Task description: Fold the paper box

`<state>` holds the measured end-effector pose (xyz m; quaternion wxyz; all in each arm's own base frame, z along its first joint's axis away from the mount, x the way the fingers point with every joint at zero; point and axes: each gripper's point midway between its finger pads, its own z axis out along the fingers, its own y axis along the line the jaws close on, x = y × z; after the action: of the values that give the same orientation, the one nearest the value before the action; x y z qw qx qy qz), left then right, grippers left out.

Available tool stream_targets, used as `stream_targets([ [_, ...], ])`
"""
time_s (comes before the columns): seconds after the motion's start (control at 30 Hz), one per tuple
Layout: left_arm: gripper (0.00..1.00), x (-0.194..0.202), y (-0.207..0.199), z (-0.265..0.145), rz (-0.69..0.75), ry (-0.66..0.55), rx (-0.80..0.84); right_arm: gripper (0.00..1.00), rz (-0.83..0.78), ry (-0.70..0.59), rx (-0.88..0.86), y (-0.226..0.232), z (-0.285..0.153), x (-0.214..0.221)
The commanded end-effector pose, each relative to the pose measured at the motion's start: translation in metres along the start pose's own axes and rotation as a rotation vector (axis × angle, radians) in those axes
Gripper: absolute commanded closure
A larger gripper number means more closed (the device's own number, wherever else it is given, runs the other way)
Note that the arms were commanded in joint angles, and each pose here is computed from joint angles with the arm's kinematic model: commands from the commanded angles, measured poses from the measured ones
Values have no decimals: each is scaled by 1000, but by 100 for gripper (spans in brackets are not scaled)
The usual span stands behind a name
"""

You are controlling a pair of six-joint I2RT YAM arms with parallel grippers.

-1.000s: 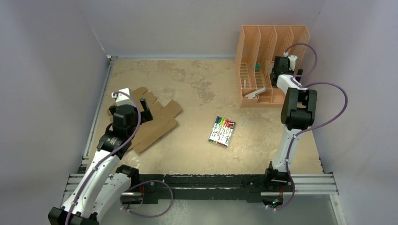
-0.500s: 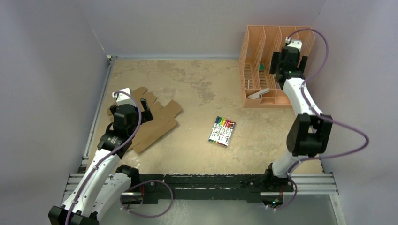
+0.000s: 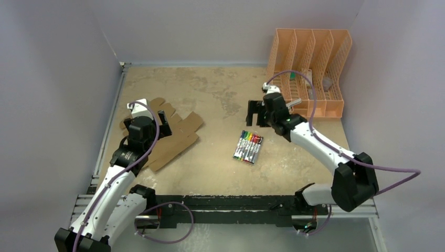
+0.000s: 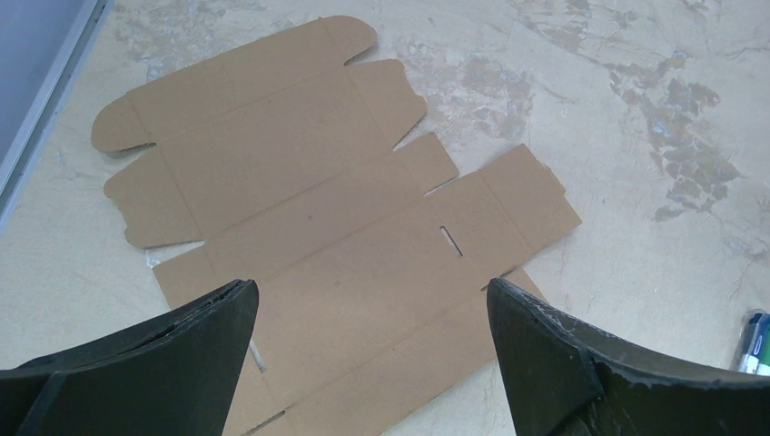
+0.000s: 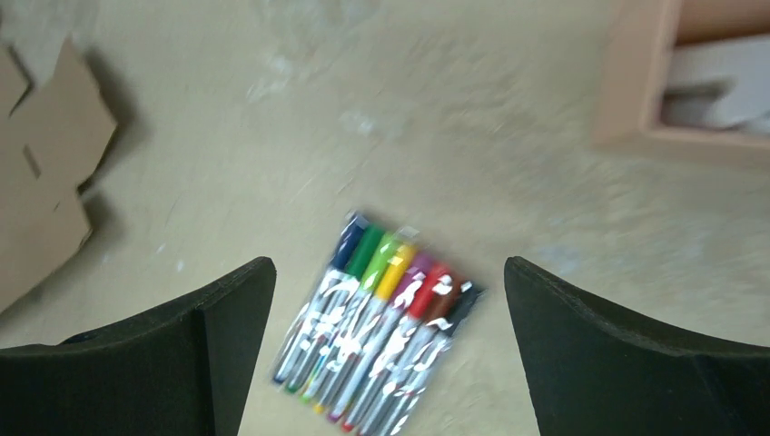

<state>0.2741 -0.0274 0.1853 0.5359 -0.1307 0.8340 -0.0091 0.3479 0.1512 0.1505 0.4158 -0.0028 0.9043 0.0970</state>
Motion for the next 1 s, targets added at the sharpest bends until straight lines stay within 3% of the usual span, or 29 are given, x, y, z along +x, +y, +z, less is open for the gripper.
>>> stream_targets([
  [0.0, 2, -17, -5, -3, -17, -33, 5, 1, 153, 19, -175, 60, -4, 24],
  [0.27, 2, -13, -4, 0, -9, -16, -4, 1, 165, 120, -390, 137, 10, 63],
  [0.47, 3, -10, -4, 2, 1, 2, -12, 1, 181, 235, -378, 141, 30, 101],
  [0.7, 3, -8, -3, 4, 8, 15, -22, 1, 161, 397, -168, 92, 24, 154],
  [0.97, 3, -9, -2, 3, 7, 11, -28, 1, 155, 393, 166, -8, -1, 172],
])
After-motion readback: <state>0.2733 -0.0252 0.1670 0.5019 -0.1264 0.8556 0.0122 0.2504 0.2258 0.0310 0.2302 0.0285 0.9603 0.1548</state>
